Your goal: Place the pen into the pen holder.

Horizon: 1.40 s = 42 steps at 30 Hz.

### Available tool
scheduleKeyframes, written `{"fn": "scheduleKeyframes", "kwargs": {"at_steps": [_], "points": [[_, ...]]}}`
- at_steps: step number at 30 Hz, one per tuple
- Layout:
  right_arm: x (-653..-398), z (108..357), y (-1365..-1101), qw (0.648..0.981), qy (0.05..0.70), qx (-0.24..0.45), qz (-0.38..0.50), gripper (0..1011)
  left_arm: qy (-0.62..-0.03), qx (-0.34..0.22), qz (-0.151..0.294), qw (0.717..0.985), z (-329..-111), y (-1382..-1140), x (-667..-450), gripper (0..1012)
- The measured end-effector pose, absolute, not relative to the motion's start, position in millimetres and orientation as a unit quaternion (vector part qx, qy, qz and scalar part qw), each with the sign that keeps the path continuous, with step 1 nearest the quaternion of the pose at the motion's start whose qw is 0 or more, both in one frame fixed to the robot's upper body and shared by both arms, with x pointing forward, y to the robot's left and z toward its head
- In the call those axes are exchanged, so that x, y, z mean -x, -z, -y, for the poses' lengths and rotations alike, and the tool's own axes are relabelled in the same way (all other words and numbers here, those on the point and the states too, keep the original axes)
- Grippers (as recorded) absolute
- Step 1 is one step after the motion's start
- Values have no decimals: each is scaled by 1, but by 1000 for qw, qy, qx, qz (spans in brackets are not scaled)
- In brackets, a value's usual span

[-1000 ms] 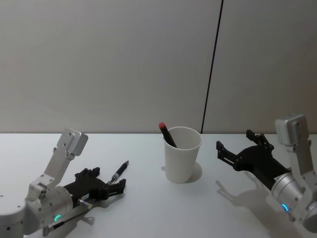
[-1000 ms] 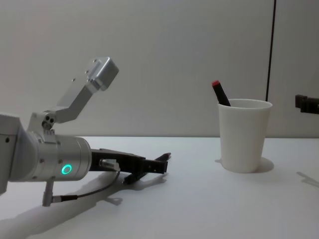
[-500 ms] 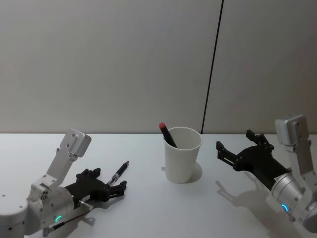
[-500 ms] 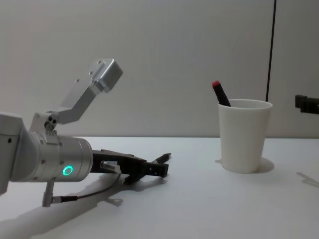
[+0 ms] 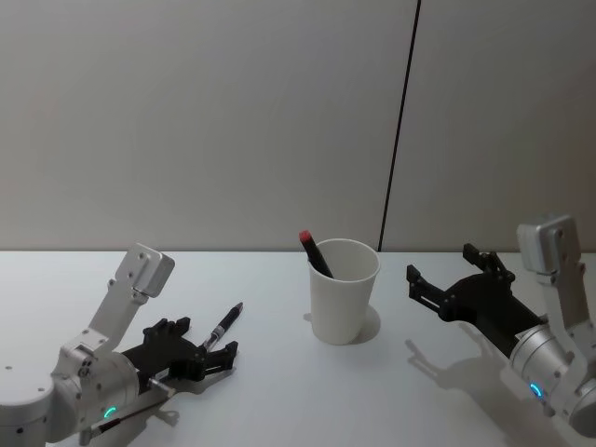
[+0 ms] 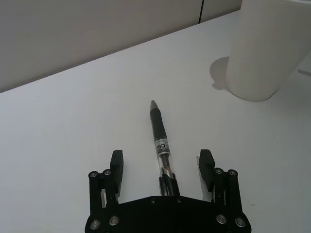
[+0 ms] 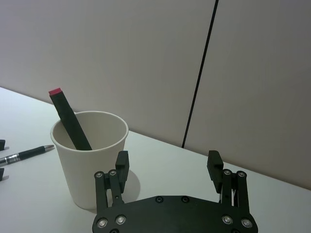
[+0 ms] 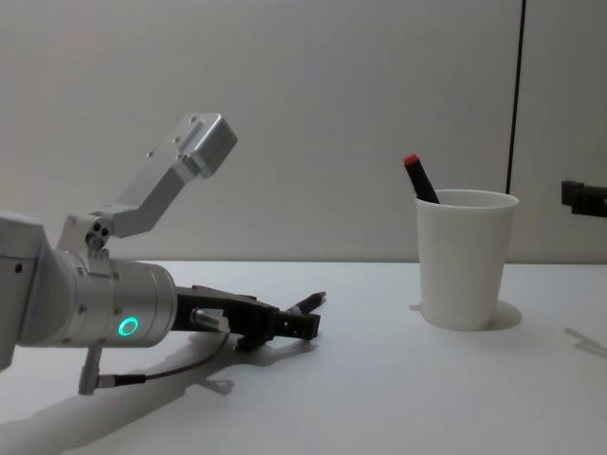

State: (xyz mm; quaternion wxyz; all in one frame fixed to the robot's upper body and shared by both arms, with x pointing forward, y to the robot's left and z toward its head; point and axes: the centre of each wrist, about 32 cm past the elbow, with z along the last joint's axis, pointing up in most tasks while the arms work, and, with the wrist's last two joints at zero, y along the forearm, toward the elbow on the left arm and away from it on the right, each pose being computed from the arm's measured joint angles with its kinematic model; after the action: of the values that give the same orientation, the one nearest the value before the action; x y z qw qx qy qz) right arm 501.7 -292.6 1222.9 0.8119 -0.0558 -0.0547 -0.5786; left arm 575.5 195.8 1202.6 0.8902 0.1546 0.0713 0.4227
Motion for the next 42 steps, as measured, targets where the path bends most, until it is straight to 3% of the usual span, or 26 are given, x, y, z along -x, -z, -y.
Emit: {"fn": "scheduleKeyframes", "kwargs": {"at_steps": [42], "points": [[-502, 293, -1223, 812, 579, 56, 55, 1001, -421, -159, -70, 890, -195, -1202, -575, 736]]}}
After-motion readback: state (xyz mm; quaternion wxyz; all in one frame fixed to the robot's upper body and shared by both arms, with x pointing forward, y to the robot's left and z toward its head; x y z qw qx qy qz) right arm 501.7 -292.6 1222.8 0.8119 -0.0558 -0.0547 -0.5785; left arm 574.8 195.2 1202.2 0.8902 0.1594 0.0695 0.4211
